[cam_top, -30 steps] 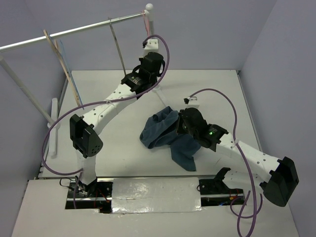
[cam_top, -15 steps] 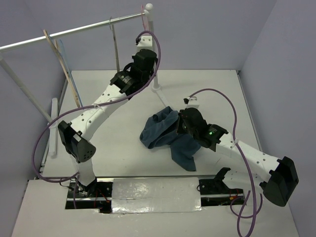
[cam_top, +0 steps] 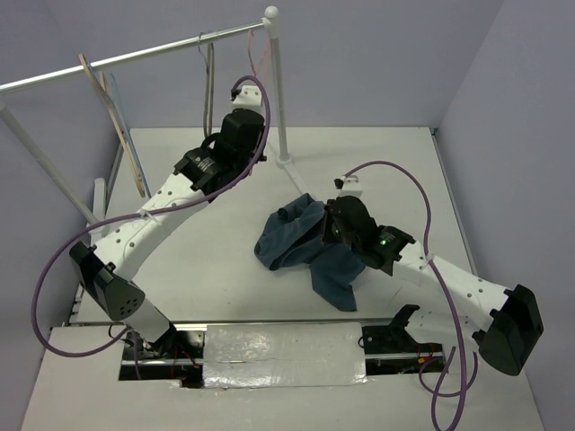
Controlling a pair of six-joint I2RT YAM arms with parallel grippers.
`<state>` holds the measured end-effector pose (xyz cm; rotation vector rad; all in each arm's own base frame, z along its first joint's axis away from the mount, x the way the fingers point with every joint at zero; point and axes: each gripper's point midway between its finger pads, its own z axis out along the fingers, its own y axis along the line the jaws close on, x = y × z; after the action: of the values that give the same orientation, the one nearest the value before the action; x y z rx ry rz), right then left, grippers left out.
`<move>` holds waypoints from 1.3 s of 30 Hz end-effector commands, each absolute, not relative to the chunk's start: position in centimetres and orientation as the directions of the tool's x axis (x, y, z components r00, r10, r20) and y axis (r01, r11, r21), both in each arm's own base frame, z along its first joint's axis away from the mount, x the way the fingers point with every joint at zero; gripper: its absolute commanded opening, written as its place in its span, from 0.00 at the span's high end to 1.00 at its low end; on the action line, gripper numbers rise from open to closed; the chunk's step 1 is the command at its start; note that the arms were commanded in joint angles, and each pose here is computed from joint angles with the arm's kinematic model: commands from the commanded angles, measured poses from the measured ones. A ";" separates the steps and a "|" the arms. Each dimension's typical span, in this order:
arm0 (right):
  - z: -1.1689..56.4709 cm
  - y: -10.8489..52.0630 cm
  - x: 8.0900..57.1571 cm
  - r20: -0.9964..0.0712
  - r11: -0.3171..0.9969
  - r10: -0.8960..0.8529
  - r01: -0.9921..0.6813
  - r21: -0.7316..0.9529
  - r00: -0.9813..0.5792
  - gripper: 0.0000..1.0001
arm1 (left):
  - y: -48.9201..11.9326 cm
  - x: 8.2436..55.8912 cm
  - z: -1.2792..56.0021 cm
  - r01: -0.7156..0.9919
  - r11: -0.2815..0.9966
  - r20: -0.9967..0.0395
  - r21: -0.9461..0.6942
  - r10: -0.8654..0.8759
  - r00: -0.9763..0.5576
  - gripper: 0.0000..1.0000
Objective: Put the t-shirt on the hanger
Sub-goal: Pick up the hanger from the clothesline, then place the T-shirt on the hanger.
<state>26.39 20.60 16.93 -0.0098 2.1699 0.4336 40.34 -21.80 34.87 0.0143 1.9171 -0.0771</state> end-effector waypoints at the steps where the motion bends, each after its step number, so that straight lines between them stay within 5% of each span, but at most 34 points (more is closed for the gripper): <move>1: 18.3 20.7 27.0 -0.811 0.933 0.172 -0.173 0.317 -0.559 1.00 | -22.5 38.8 37.3 0.150 0.986 -0.956 -0.076 -0.030 -0.293 1.00; 17: 17.8 19.9 27.4 -0.808 0.948 0.182 -0.118 0.295 -0.560 1.00 | -19.2 30.2 32.5 0.200 0.977 -0.905 0.074 0.150 -0.398 1.00; 26: 16.2 17.3 28.6 -0.786 0.961 0.230 0.009 0.275 -0.574 1.00 | -26.0 21.7 28.4 0.611 0.788 -0.835 0.080 0.387 -0.390 1.00; 29: 16.2 16.1 29.1 -0.781 0.956 0.272 0.064 0.286 -0.562 1.00 | -26.1 18.8 27.5 0.630 0.765 -0.779 0.135 0.475 -0.410 1.00; 39: 16.8 13.5 29.3 -0.778 0.932 0.355 0.127 0.340 -0.519 1.00 | -21.6 15.2 25.3 0.628 0.773 -0.787 0.093 0.443 -0.429 1.00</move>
<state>29.03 14.22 15.92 0.2986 2.1556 0.2882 15.44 -22.74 24.76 0.8513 2.1039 -0.2409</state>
